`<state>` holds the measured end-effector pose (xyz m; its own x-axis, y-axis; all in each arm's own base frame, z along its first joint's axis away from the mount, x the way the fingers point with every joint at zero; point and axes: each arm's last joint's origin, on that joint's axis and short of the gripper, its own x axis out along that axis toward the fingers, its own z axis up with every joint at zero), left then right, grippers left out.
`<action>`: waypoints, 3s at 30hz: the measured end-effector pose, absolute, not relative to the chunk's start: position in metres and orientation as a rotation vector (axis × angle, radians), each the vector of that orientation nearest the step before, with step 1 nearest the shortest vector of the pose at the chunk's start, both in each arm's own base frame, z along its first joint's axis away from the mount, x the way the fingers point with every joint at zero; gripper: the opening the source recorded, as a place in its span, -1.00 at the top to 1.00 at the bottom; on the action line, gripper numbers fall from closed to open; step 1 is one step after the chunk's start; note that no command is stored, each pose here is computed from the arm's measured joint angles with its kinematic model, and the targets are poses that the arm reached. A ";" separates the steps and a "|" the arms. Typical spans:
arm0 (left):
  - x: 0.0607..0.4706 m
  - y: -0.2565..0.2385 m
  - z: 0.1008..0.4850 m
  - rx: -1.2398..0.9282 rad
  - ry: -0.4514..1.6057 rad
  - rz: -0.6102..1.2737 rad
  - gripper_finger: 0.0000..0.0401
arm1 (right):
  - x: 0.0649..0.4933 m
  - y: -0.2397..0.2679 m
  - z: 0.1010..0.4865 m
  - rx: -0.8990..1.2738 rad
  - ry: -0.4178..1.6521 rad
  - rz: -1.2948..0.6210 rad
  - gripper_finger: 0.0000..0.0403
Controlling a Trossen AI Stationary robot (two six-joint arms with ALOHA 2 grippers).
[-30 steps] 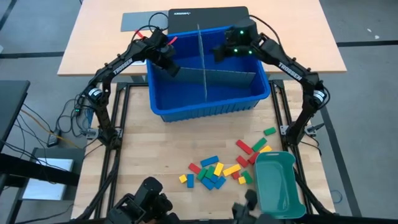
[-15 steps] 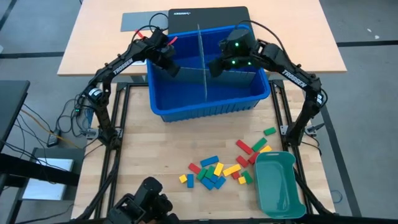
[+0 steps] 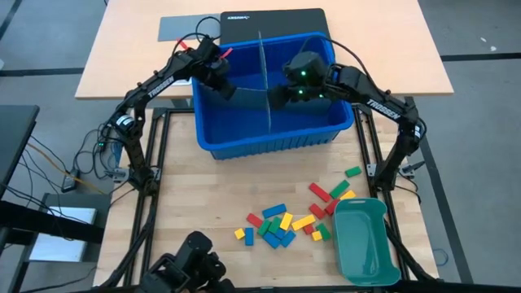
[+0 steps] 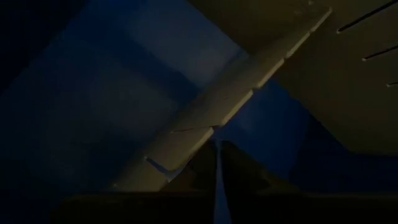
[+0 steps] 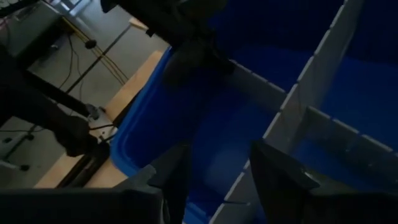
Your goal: Sort Items/Unsort Items
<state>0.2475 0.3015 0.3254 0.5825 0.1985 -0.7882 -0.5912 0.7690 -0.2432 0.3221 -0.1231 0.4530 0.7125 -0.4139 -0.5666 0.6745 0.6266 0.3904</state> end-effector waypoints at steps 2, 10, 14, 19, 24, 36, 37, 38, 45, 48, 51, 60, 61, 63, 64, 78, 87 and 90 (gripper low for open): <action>0.248 0.302 0.331 -0.511 0.812 0.490 0.82 | 0.323 -0.121 0.453 0.640 0.450 -0.646 0.10; 0.248 0.303 0.373 -0.427 0.702 0.512 0.75 | 0.338 -0.116 0.435 0.673 0.518 -0.706 -0.02; 0.247 0.302 0.393 -0.417 0.635 0.516 0.74 | 0.349 -0.118 0.415 0.686 0.599 -0.770 -0.02; 0.238 0.305 0.408 -0.447 0.565 0.488 0.74 | 0.356 -0.117 0.405 0.670 0.624 -0.832 -0.02; 0.233 0.307 0.411 -0.503 0.513 0.376 0.74 | 0.358 -0.118 0.401 0.685 0.625 -0.866 -0.02; 0.232 0.302 0.446 -0.352 0.284 0.265 0.81 | 0.370 -0.119 0.386 0.709 0.655 -0.879 0.01; 0.231 0.301 0.451 -0.330 0.263 0.264 0.83 | 0.371 -0.120 0.385 0.706 0.655 -0.884 0.03; 0.231 0.299 0.455 -0.311 0.243 0.261 0.84 | 0.371 -0.120 0.384 0.706 0.659 -0.888 0.04; 0.233 0.290 0.470 -0.261 0.174 0.237 0.91 | 0.378 -0.125 0.372 0.702 0.693 -0.904 0.15; 0.234 0.289 0.471 -0.262 0.163 0.225 0.92 | 0.381 -0.127 0.368 0.695 0.690 -0.909 0.17; 0.235 0.289 0.473 -0.252 0.143 0.213 0.92 | 0.381 -0.128 0.368 0.688 0.694 -0.909 0.19; 0.231 0.281 0.505 -0.168 -0.058 0.108 0.92 | 0.381 -0.130 0.368 0.654 0.684 -0.942 0.56; 0.231 0.280 0.509 -0.166 -0.086 0.088 0.92 | 0.381 -0.130 0.368 0.651 0.686 -0.940 0.62; 0.233 0.276 0.518 -0.157 -0.149 0.050 0.92 | 0.380 -0.130 0.368 0.648 0.687 -0.941 0.74; 0.234 0.274 0.522 -0.150 -0.184 0.033 0.92 | 0.380 -0.130 0.368 0.645 0.686 -0.943 0.80; 0.237 0.261 0.534 -0.194 -0.223 -0.147 0.92 | 0.380 -0.132 0.359 0.642 0.702 -0.946 0.95; 0.241 0.266 0.518 -0.204 -0.122 -0.091 0.92 | 0.385 -0.133 0.343 0.642 0.704 -0.932 0.95; 0.241 0.266 0.515 -0.212 -0.100 -0.084 0.92 | 0.387 -0.134 0.343 0.635 0.695 -0.919 0.93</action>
<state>0.2414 0.2664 0.5146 0.9915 -0.0725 0.1077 0.0936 0.9741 -0.2059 0.3868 -0.1337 0.3434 0.4271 -0.4853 -0.7629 0.8663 0.4612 0.1916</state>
